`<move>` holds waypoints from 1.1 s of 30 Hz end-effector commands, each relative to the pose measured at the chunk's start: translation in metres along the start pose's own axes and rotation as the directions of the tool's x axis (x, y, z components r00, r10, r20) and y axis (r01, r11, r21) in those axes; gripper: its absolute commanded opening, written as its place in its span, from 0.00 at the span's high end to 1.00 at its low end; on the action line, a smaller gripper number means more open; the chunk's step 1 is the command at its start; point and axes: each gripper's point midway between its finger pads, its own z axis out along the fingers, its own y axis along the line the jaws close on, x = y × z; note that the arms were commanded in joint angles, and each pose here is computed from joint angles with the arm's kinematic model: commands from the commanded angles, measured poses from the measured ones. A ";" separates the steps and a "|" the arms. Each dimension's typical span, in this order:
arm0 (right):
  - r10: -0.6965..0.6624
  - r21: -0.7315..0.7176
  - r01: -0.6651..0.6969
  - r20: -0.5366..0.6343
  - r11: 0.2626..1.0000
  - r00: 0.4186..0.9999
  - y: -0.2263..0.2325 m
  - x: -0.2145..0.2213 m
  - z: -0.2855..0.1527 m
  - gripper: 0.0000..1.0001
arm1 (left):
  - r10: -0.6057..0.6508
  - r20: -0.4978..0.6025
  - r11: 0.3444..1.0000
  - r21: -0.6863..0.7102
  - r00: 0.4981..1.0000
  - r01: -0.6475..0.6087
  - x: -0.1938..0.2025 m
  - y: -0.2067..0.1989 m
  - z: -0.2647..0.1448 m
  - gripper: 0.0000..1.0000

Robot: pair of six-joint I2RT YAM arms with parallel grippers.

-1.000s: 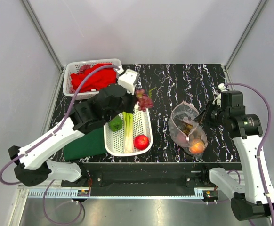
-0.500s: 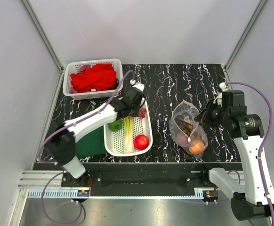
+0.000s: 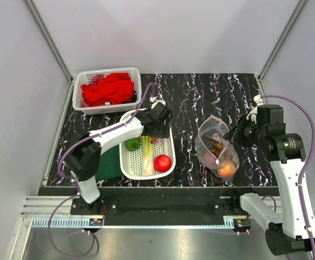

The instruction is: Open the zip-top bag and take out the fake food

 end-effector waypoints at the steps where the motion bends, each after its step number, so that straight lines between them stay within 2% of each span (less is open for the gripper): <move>1: -0.018 -0.060 0.018 -0.003 0.998 1.000 0.013 -0.002 -0.004 1.00 | -0.085 0.091 0.965 0.256 0.992 0.059 -0.025 -0.032 -0.082 0.24; 3: -0.026 -0.084 0.024 -0.023 0.996 0.999 0.017 -0.001 -0.001 1.00 | -0.054 0.157 0.912 0.411 0.986 -0.015 -0.036 -0.061 -0.110 0.30; 4: -0.042 -0.126 0.038 -0.029 0.991 0.999 0.024 -0.001 -0.002 1.00 | -0.031 0.167 0.840 0.539 0.985 -0.065 -0.034 -0.083 -0.137 0.32; 5: -0.043 -0.141 0.037 -0.037 0.989 0.998 0.026 0.000 -0.002 1.00 | -0.042 0.237 0.778 0.618 0.971 -0.117 -0.046 -0.102 -0.158 0.34; 6: -0.047 -0.160 0.040 -0.039 0.986 0.998 0.030 0.000 -0.002 1.00 | -0.031 0.262 0.723 0.672 0.965 -0.159 -0.044 -0.120 -0.177 0.35; 8: -0.056 -0.213 0.043 -0.055 0.976 0.997 0.039 0.000 -0.001 1.00 | -0.047 0.323 0.637 0.739 0.945 -0.221 -0.057 -0.148 -0.209 0.40; 9: -0.057 -0.224 0.044 -0.053 0.974 0.997 0.041 -0.002 0.000 1.00 | -0.042 0.332 0.608 0.757 0.942 -0.240 -0.057 -0.160 -0.220 0.46; 11: -0.062 -0.245 0.045 -0.059 0.968 0.996 0.046 -0.004 0.002 1.00 | -0.042 0.333 0.591 0.769 0.942 -0.245 -0.067 -0.179 -0.220 0.53; 12: -0.066 -0.249 0.052 -0.049 0.967 0.997 0.047 -0.008 0.004 1.00 | -0.035 0.323 0.581 0.776 0.946 -0.244 -0.066 -0.186 -0.218 0.60; 14: -0.065 -0.261 0.048 -0.056 0.964 0.996 0.051 -0.013 0.008 1.00 | -0.019 0.293 0.599 0.768 0.956 -0.224 -0.067 -0.195 -0.201 0.66; 16: -0.065 -0.285 0.052 -0.036 0.957 0.997 0.059 -0.023 0.008 1.00 | -0.024 0.309 0.614 0.755 0.951 -0.230 -0.079 -0.199 -0.203 0.71; 19: -0.050 -0.293 0.039 -0.030 0.955 0.998 0.065 -0.033 0.012 1.00 | 0.040 0.303 0.674 0.695 0.952 -0.249 -0.078 -0.197 -0.184 0.76; 26: 0.022 -0.263 -0.032 -0.041 0.964 0.999 0.060 -0.030 0.014 1.00 | 0.128 0.176 0.715 0.666 0.976 -0.214 -0.042 -0.202 -0.137 0.80; 33: 0.124 -0.112 -0.128 -0.050 0.985 0.991 0.025 -0.002 0.017 1.00 | 0.202 0.129 0.719 0.653 0.971 -0.236 -0.015 -0.226 -0.109 0.77</move>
